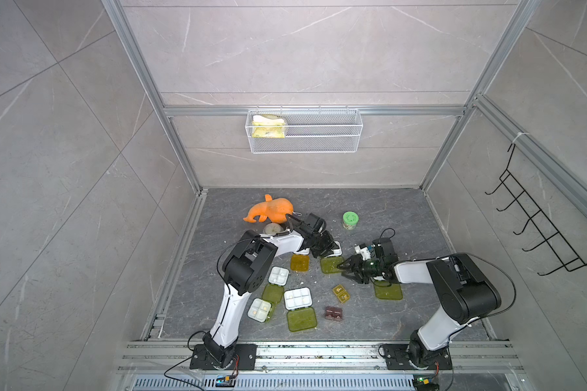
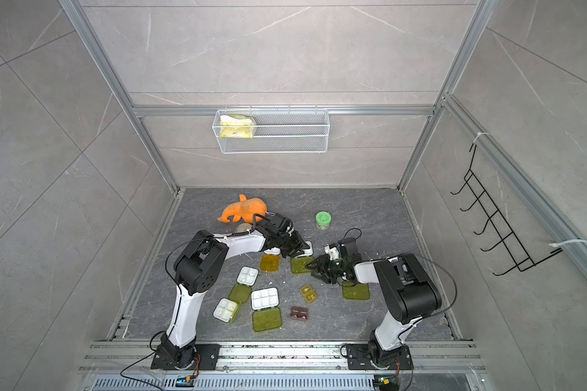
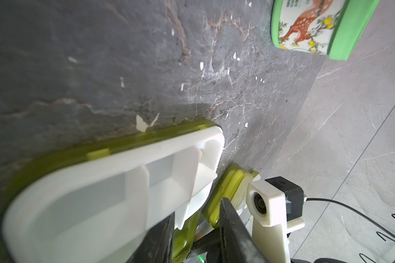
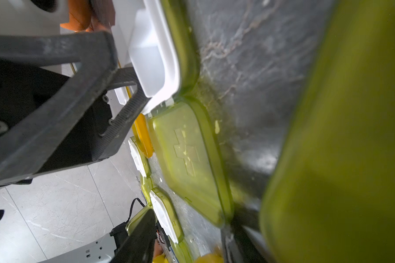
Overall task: Close pillboxes
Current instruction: Close the lid on the pillbox.
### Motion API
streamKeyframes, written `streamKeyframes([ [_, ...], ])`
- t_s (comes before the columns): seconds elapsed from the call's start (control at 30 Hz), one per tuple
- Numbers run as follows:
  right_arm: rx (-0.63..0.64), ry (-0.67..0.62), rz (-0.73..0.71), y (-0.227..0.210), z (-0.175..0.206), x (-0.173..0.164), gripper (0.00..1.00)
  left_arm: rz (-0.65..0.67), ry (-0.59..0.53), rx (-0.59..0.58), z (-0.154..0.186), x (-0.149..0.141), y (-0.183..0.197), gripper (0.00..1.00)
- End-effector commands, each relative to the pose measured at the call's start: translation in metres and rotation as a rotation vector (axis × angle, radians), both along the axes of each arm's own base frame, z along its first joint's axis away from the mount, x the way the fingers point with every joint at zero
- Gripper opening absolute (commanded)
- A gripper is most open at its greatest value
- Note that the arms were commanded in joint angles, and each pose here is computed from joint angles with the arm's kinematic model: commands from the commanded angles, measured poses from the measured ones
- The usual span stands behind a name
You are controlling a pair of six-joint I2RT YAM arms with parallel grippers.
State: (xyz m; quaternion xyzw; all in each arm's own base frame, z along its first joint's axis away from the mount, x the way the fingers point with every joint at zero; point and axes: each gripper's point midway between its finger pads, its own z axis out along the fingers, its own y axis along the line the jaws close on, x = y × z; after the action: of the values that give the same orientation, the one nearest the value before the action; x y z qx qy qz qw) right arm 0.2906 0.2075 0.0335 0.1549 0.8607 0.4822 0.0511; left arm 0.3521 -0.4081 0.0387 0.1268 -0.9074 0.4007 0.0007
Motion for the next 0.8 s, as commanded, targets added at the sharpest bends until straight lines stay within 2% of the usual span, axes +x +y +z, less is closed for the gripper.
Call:
streamKeyframes([
  [0.0, 0.01, -0.167, -0.04, 0.0, 0.022, 0.023, 0.48, -0.042, 0.183, 0.089, -0.039, -0.05, 0.006, 0.36],
  [0.3, 0.018, -0.238, -0.031, -0.001, 0.036, 0.02, 0.5, -0.044, 0.184, 0.086, -0.038, -0.051, 0.005, 0.36],
  [0.77, 0.028, -0.241, -0.019, 0.002, 0.043, 0.027, 0.51, -0.055, 0.18, 0.076, -0.028, -0.057, 0.005, 0.36],
])
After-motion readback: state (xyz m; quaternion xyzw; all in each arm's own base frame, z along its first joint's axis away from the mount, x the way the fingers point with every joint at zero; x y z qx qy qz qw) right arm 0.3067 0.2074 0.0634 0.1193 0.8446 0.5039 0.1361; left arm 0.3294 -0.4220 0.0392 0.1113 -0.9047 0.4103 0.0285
